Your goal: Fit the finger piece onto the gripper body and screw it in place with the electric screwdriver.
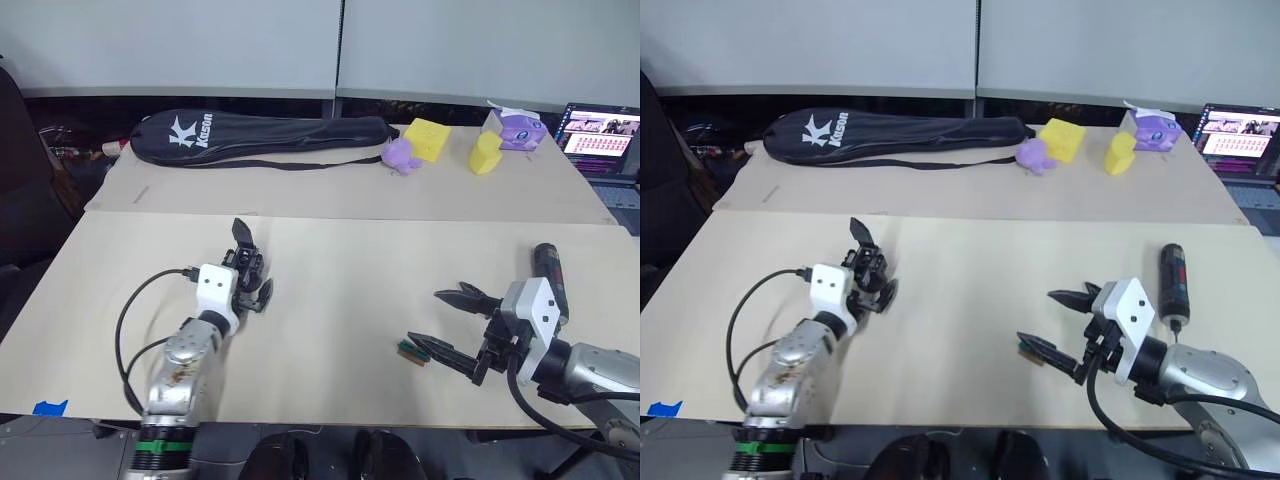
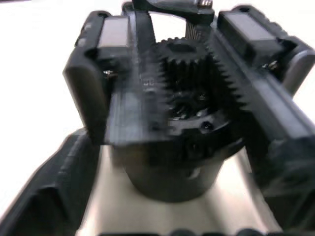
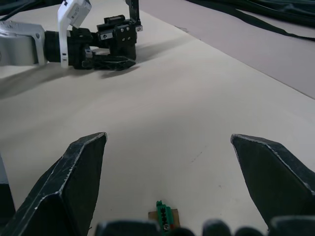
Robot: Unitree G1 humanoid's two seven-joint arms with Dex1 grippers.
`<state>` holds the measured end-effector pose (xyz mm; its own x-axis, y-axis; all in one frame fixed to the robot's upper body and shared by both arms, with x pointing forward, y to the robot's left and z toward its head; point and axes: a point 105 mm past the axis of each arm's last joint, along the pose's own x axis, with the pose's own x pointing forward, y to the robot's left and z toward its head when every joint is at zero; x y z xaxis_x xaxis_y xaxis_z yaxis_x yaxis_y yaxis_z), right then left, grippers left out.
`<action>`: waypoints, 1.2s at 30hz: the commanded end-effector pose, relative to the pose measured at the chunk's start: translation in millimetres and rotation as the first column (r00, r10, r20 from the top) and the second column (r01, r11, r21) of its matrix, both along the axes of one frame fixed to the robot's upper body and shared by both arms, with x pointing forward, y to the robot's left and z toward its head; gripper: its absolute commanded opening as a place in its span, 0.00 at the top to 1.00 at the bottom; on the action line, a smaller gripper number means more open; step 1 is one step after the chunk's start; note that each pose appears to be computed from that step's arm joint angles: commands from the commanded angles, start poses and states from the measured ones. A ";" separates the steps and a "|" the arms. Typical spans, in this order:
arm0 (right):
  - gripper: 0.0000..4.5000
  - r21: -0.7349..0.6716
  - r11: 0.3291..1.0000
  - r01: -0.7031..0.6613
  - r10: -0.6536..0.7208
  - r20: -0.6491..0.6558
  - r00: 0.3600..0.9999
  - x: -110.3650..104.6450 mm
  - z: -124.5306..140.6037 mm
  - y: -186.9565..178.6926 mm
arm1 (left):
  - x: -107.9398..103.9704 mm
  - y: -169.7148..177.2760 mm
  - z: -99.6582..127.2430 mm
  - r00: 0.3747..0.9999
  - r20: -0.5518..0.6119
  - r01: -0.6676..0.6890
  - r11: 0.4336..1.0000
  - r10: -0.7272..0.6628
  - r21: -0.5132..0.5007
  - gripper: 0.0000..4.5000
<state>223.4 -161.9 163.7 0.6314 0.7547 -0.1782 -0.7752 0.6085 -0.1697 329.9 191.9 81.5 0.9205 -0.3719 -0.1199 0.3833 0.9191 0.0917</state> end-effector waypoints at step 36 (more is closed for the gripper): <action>0.00 -0.007 0.997 0.076 -0.076 0.035 0.996 -23.7 5.8 -6.6 | -8.6 -127.6 45.3 0.831 0.184 0.528 0.849 -0.525 0.040 0.49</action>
<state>203.7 -172.4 158.6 0.6865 0.6996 -0.1981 -0.7268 0.6677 -0.1608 321.4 72.7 106.4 0.5856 -0.8104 -0.0194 0.8037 0.5773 0.1438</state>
